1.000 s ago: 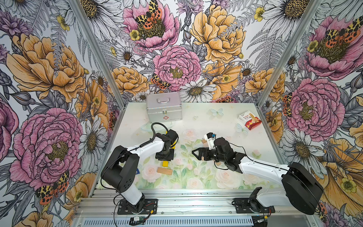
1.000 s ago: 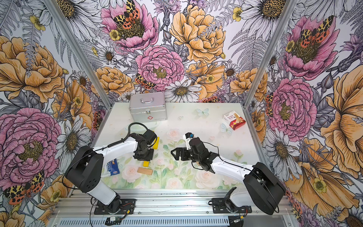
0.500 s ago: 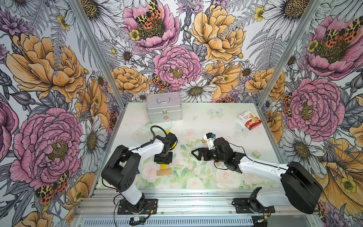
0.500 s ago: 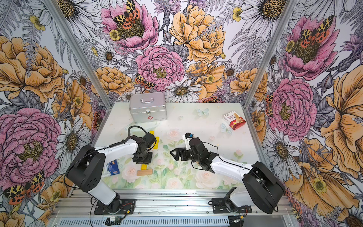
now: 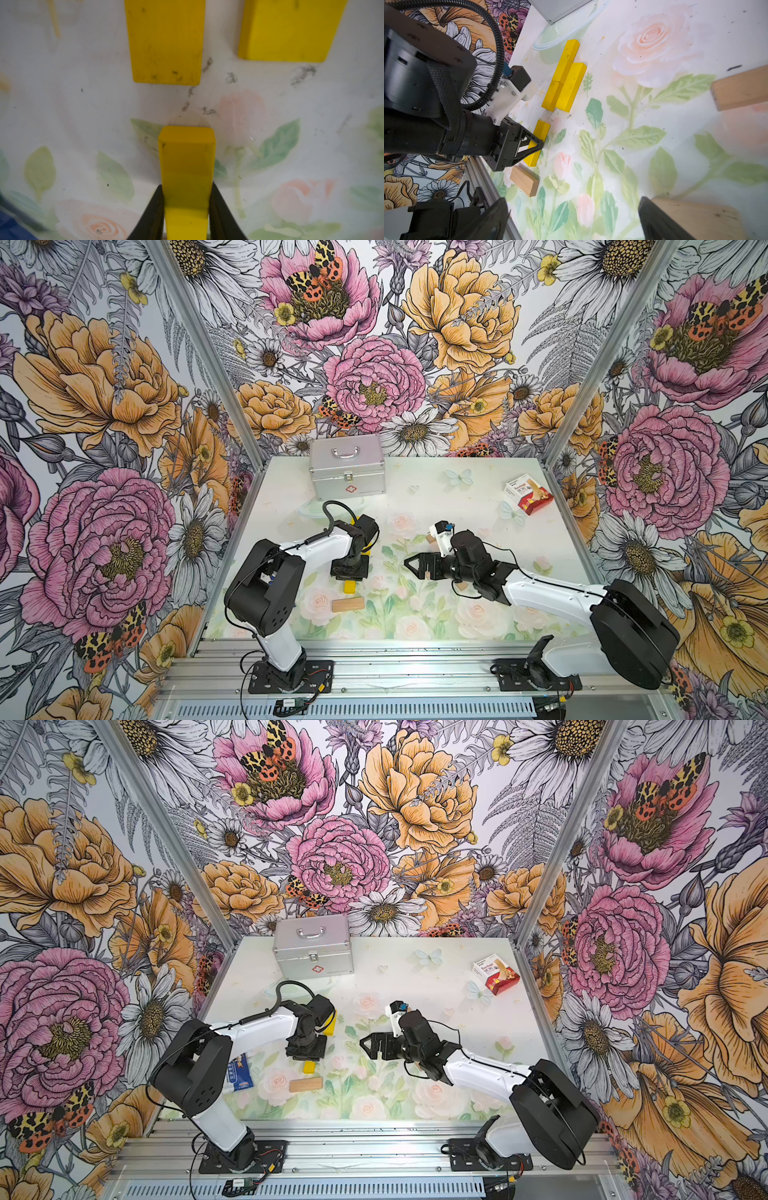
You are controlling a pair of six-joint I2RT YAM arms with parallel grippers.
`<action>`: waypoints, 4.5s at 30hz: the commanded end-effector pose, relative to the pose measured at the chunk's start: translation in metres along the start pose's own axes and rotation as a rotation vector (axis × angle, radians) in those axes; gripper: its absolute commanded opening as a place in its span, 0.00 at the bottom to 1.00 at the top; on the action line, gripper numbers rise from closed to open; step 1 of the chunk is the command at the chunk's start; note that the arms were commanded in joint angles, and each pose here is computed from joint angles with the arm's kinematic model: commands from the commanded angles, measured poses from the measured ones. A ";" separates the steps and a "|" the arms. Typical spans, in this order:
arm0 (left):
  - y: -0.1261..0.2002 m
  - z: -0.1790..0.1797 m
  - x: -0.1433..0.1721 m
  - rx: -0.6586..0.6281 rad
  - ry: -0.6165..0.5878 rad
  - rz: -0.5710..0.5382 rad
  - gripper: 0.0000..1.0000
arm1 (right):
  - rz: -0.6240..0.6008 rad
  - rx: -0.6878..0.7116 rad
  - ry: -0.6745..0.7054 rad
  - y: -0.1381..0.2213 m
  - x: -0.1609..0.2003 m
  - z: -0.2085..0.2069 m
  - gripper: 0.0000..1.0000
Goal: Assemble the letter k with building blocks
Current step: Assemble the building block at the center of the board.
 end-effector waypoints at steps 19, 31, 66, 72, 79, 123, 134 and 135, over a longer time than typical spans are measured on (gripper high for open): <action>0.000 0.001 -0.017 0.029 0.015 -0.010 0.17 | -0.034 -0.056 0.037 -0.007 -0.027 0.017 0.99; -0.003 -0.002 -0.020 0.029 -0.002 -0.002 0.17 | -0.037 -0.044 0.035 -0.007 -0.027 0.014 0.99; -0.004 -0.007 -0.021 0.044 -0.034 0.017 0.18 | -0.037 -0.032 0.033 -0.009 -0.027 0.013 0.99; -0.006 -0.007 -0.022 0.041 -0.031 0.022 0.18 | -0.037 -0.031 0.032 -0.009 -0.027 0.013 0.99; -0.007 -0.003 -0.021 0.043 -0.022 0.028 0.19 | -0.035 -0.031 0.031 -0.009 -0.027 0.013 0.99; -0.008 0.008 -0.019 0.045 -0.014 0.038 0.21 | -0.037 -0.034 0.030 -0.012 -0.027 0.012 0.99; -0.009 0.005 -0.023 0.045 -0.020 0.041 0.22 | -0.039 -0.026 0.029 -0.012 -0.027 0.011 0.99; -0.009 0.005 -0.023 0.045 -0.022 0.041 0.22 | -0.039 -0.027 0.030 -0.012 -0.026 0.011 0.99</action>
Point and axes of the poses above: each gripper's point midway between its finger pads, its own y axis back along the fingers, its own z axis along the line the jaws close on, x = y × z, the point moved 5 cm from there along y, back along the fingers, and after that the axes turned 14 degrees about y, right-handed, at the moved point
